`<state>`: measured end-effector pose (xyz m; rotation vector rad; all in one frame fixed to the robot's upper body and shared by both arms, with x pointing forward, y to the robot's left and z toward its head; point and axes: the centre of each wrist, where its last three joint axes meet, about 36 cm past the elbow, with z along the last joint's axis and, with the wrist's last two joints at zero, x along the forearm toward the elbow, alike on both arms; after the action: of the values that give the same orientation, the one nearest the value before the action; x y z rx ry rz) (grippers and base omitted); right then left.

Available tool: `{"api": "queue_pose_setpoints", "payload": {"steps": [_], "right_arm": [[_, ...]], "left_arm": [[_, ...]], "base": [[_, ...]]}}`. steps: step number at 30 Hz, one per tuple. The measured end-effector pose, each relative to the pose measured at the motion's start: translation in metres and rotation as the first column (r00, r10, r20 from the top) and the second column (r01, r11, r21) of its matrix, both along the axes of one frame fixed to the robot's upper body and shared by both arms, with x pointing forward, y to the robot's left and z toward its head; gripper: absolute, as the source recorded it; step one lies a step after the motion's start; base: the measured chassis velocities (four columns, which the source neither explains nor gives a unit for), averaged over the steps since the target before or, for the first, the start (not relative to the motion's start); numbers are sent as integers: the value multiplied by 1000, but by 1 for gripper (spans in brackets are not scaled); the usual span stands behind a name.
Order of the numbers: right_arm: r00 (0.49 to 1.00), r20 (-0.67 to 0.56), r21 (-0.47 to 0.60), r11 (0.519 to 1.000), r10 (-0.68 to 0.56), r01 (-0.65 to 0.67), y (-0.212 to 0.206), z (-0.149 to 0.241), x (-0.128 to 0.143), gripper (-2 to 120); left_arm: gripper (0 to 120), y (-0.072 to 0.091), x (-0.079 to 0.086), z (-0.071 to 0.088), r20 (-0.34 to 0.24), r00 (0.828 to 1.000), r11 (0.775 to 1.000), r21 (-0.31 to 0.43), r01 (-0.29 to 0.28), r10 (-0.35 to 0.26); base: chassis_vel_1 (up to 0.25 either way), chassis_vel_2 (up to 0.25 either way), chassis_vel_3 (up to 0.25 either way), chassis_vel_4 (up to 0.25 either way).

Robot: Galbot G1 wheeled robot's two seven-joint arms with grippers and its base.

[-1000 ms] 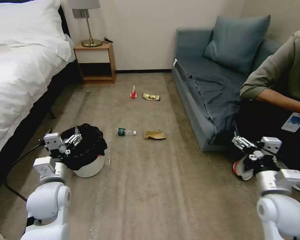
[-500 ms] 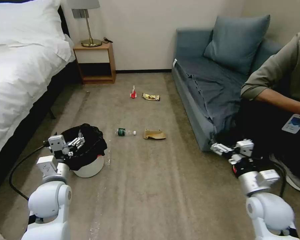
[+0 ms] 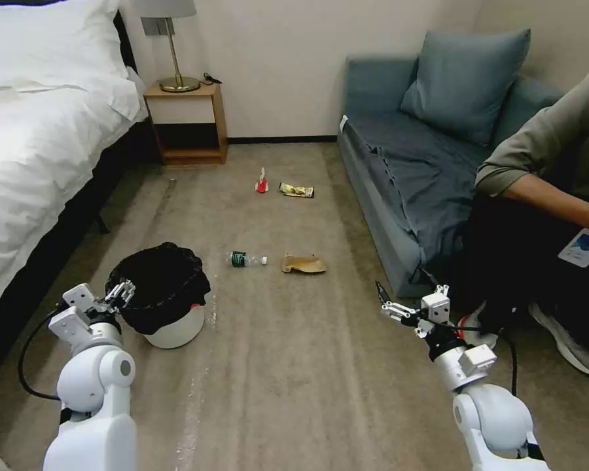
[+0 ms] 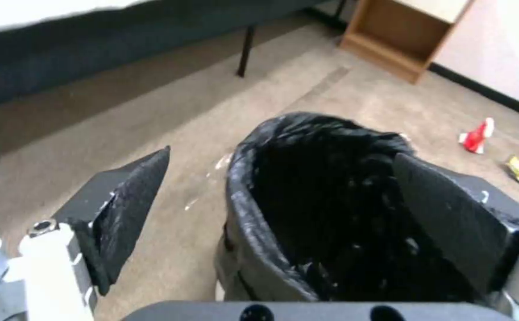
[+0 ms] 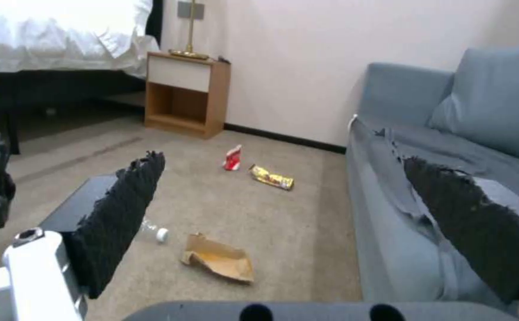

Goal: Pick up the trash bin, then pick up the garbage on the floor and place it into the trash bin.

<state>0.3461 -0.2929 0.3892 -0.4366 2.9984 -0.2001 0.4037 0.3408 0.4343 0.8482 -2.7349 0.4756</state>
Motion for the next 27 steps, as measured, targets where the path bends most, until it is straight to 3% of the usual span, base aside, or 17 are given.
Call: {"api": "queue_pose_setpoints", "payload": {"steps": [4,14,18,21,27], "right_arm": [[1000,8,-5,1000,1,-1,-3,3,-3,100],[999,27,-11,1000,28,-28,-7,-5,-13,100],[999,28,-11,999,38,-38,-8,-6,-15,100],[998,28,-10,999,54,-54,-7,-8,-15,100],[998,26,-5,998,59,-59,-6,-11,-14,100]], "left_arm": [[100,8,17,-12,-35,999,998,-45,-34,32],[100,12,50,-39,-126,991,990,-134,-52,35],[99,15,59,-45,-129,991,987,-151,-62,43],[100,17,75,-54,-124,990,981,-177,-81,59],[99,18,80,-60,-131,989,978,-188,-94,70]], "base": [[0,0,0,0],[0,0,0,0],[0,0,0,0],[0,0,0,0],[0,0,0,0]]}}
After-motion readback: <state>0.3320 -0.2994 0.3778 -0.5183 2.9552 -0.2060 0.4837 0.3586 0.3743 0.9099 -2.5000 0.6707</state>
